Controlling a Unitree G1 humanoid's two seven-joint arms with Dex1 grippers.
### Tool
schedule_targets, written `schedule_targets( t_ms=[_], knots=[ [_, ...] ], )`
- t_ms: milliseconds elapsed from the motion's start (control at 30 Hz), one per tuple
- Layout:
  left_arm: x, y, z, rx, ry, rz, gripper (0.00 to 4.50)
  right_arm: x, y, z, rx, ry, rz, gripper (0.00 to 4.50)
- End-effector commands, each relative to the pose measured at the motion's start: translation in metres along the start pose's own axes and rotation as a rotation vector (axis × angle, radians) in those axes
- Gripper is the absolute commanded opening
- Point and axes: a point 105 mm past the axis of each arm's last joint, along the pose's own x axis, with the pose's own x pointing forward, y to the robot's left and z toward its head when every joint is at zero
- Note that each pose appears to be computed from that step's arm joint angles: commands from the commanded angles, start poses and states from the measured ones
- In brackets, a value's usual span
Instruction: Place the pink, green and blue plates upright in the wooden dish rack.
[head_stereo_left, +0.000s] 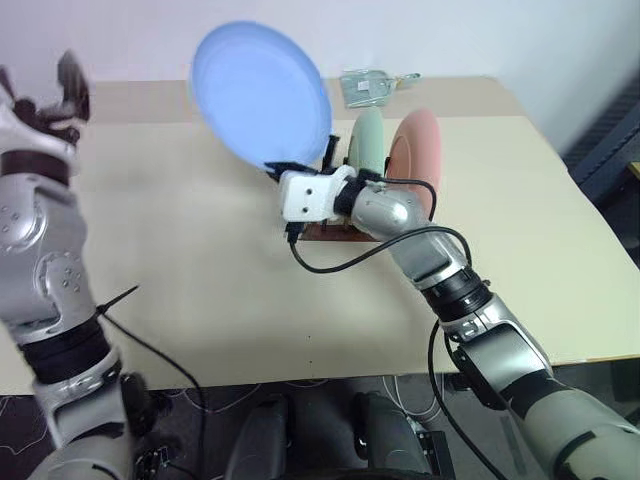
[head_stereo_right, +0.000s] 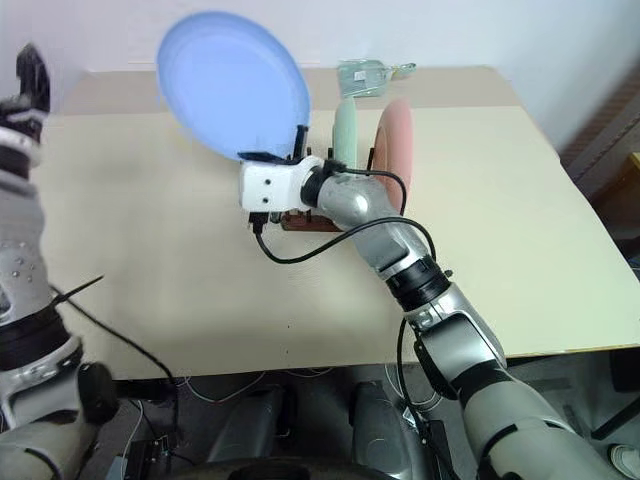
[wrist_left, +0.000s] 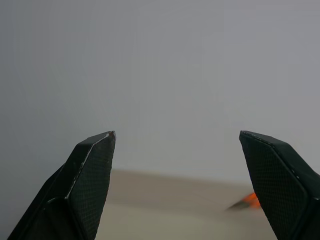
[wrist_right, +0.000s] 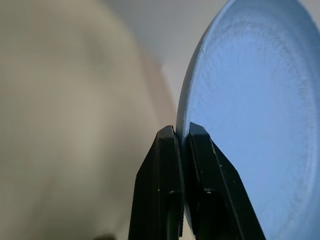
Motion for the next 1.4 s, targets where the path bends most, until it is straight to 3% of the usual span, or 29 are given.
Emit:
schedule_targets(
  t_ms=[33,167,267,333,533,900,1033,1200,1400],
  knots=[
    [-0.014,-0.024,-0.021,0.104,0.022,-0.124,4.05,-0.013,-0.021,0.046,0.269,-0.214,-0.086,0.00],
    [-0.048,-0.064,-0.064,0.149,0.117,-0.313,4.05,-0.029,-0.018,0.060,0.624,-0.297,-0.093,0.00],
    [-0.085,-0.114,-0.094,0.066,0.177,-0.488,4.05,-0.033,-0.013,0.052,0.933,-0.304,-0.167,0.00],
    [-0.095,-0.127,-0.102,0.029,0.192,-0.522,4.05,-0.033,-0.010,0.045,1.038,-0.283,-0.203,0.00],
    [-0.104,-0.144,-0.102,-0.014,0.186,-0.565,4.05,-0.033,-0.008,0.028,1.228,-0.235,-0.247,0.00],
    [-0.117,-0.159,-0.093,-0.054,0.171,-0.671,4.05,-0.027,-0.001,-0.003,1.291,-0.088,-0.256,0.00],
    [-0.121,-0.162,-0.093,-0.050,0.175,-0.701,4.09,-0.026,-0.004,-0.008,1.275,-0.066,-0.267,1.43],
    [-0.123,-0.164,-0.093,-0.054,0.181,-0.711,4.09,-0.025,-0.014,-0.006,1.164,-0.059,-0.277,4.05],
    [-0.124,-0.167,-0.094,-0.062,0.184,-0.727,4.09,-0.023,-0.029,0.016,0.872,-0.081,-0.245,4.05]
  ],
)
